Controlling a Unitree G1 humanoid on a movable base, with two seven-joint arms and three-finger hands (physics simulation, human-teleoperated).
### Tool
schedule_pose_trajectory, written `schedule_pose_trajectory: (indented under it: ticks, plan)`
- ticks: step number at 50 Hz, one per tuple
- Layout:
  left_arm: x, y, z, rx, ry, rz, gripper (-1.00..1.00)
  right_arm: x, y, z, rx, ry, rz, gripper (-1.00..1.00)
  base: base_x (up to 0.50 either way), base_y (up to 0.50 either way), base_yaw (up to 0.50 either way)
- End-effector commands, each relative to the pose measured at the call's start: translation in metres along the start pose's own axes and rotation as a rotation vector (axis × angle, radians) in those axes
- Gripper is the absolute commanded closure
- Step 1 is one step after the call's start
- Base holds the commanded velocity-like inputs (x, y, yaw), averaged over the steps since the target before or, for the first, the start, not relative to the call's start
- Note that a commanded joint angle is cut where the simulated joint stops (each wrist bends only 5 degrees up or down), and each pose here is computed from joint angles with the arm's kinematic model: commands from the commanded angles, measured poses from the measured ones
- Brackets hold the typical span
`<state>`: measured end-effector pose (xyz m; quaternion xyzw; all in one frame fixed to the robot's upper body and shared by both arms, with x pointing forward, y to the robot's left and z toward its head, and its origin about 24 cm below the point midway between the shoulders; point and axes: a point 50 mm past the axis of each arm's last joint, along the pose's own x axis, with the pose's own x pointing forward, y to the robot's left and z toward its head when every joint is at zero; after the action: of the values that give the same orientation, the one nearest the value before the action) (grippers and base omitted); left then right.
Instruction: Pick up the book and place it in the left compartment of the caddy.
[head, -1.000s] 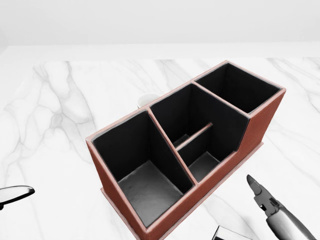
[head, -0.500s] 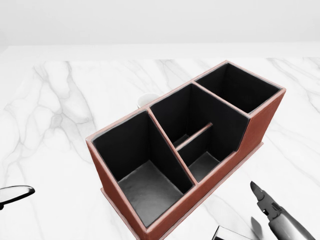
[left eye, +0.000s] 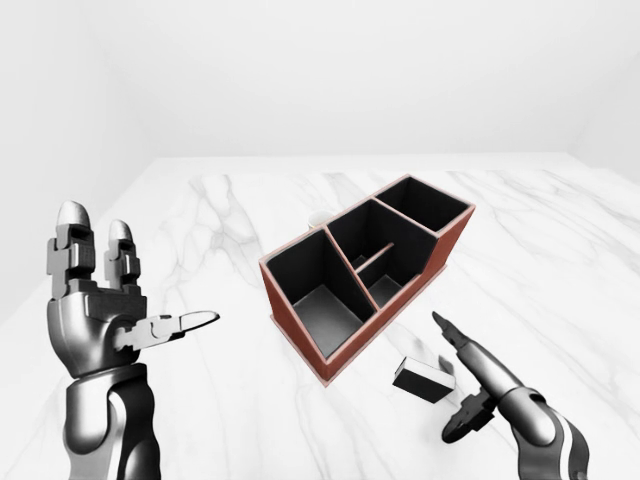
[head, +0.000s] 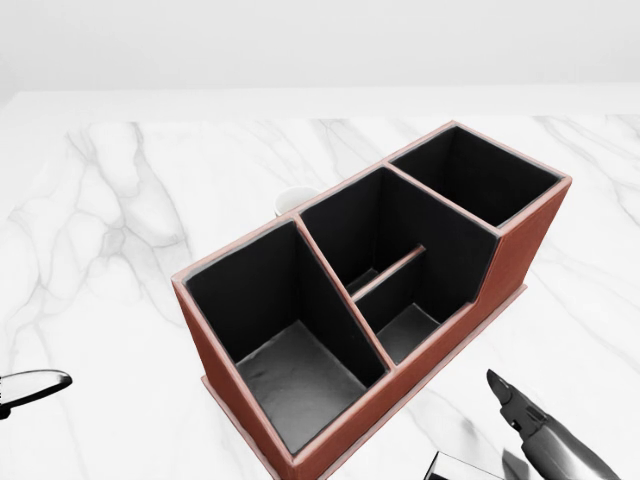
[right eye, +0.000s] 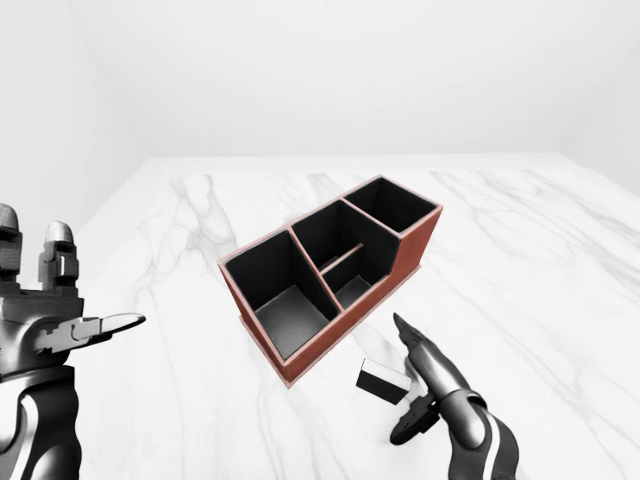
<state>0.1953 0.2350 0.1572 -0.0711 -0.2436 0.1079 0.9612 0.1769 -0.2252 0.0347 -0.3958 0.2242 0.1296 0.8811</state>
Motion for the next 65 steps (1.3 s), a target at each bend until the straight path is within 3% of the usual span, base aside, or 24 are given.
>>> schedule_pose_trajectory:
  ticks: [1,23,45,65]
  plan:
    - [0.0,-0.001,-0.003,-0.001,0.011,-0.002,-1.0,0.006,0.004,-0.004,-0.022,0.023,0.038,-1.0,0.0,0.0,0.0]
    - [0.0,-0.001,-0.001,0.002,0.004,0.0,-1.0,0.01,-0.009,0.012,-0.119,-0.006,-0.011,-1.0,0.0,0.0,0.0]
    - [0.001,0.001,0.001,-0.001,-0.005,0.007,-1.0,0.022,0.0,0.007,-0.133,0.019,0.059,-1.0,0.0,0.0,0.0]
    - [0.001,0.0,0.0,0.001,0.0,0.005,-1.0,0.026,-0.002,0.008,-0.147,0.019,0.061,-1.0,0.0,0.0,0.0]
